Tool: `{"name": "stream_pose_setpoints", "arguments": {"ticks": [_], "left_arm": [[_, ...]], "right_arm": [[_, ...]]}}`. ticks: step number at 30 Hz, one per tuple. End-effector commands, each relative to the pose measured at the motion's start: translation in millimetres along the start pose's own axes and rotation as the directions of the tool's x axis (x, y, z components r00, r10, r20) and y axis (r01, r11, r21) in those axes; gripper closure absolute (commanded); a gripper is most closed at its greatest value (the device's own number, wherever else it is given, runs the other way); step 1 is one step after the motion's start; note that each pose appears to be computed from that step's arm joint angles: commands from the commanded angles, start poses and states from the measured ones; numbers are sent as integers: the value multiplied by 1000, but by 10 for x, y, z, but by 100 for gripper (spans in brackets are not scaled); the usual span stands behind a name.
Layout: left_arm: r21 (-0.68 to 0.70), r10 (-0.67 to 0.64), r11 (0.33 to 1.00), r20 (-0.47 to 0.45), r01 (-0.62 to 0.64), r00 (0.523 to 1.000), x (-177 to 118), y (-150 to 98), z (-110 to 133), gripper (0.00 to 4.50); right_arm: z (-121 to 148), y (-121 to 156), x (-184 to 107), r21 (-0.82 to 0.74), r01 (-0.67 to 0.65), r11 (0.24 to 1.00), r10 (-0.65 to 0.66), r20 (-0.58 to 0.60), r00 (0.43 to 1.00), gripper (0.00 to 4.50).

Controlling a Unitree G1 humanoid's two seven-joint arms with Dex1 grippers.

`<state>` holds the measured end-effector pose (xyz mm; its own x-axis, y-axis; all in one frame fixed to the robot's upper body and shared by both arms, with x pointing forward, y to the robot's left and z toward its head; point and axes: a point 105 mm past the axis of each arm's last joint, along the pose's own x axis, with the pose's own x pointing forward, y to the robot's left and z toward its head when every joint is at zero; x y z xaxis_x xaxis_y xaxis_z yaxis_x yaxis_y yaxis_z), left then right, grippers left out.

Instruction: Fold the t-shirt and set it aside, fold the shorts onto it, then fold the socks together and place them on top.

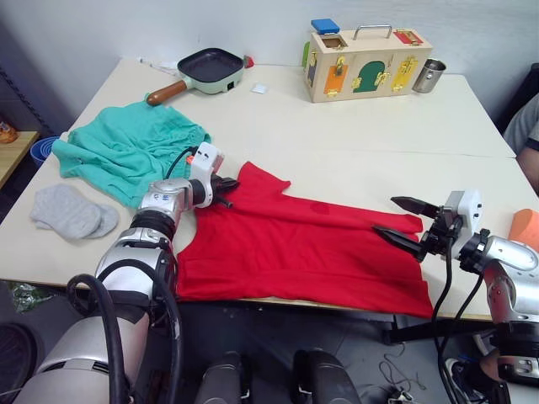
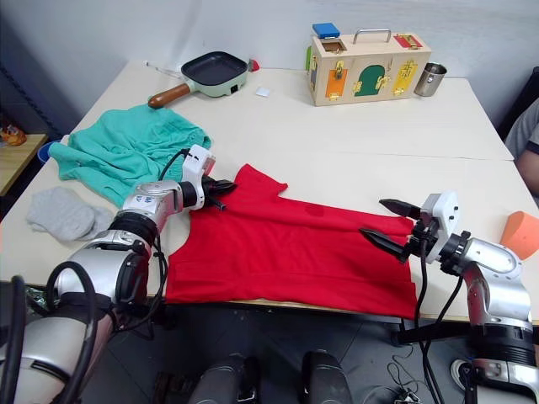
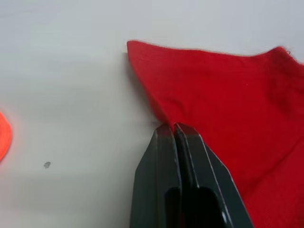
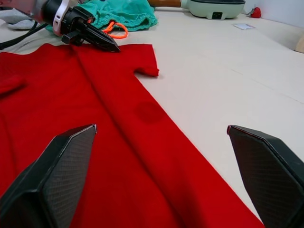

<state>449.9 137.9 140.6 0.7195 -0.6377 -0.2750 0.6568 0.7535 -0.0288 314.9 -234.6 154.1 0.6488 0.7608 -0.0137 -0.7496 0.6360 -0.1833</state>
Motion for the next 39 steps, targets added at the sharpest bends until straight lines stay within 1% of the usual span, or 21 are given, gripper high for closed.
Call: {"name": "stream_pose_setpoints", "arguments": {"ticks": [1,6,7,11,16,20,23,25,27,28,30,31,34,35,36,37,39], "left_arm": [[63,-74,996,137,66,988,-109,-10,271,446],[141,-182,978,211,154,960,-239,-63,409,446],[149,-207,973,214,178,955,-261,-80,413,446],[272,-335,922,213,274,918,-400,-180,380,446],[409,-430,850,172,333,886,-513,-290,253,446],[504,-504,762,70,406,861,-620,-391,49,446],[573,-518,705,16,417,855,-699,-417,-48,446],[645,-536,629,-46,434,843,-772,-468,-141,446],[728,-556,476,-186,494,810,-884,-565,-376,446],[749,-557,420,-232,512,797,-923,-593,-456,446],[775,-536,358,-287,522,794,-970,-593,-565,446],[784,-522,337,-305,521,797,-987,-579,-604,446],[796,-478,334,-319,505,818,-1002,-515,-661,446],[795,-463,393,-263,462,847,-975,-473,-600,428],[776,-463,448,-223,444,858,-963,-449,-556,405],[763,-464,478,-202,436,862,-963,-435,-529,386],[739,-468,518,-176,430,866,-979,-417,-490,324]], "right_arm": [[92,7,-17,-31,4,999,-3,36,999,0],[63,15,-18,-24,0,1000,1,29,1000,0],[60,16,-16,-23,-1,1000,2,28,1000,0],[57,18,-5,-20,-6,1000,6,27,1000,0],[43,26,-12,-15,-11,1000,11,22,1000,0],[19,26,-31,-9,-13,1000,13,10,1000,0],[6,29,-44,-4,-13,1000,13,4,1000,0],[-16,40,-71,1,-15,1000,15,-5,1000,0],[-57,59,-113,-1,-20,1000,20,-27,999,0],[-73,71,-124,-3,-26,1000,26,-38,999,0],[-94,85,-137,-8,-34,999,34,-50,998,0],[-100,90,-140,-7,-35,999,35,-51,998,0],[-118,104,-133,-3,-37,999,37,-51,998,0],[-126,114,-127,-2,-41,999,41,-52,998,0],[-133,123,-121,0,-44,999,44,-52,998,0],[-137,130,-115,1,-47,999,46,-51,998,0],[-140,136,-108,2,-49,999,49,-50,998,0]]}}
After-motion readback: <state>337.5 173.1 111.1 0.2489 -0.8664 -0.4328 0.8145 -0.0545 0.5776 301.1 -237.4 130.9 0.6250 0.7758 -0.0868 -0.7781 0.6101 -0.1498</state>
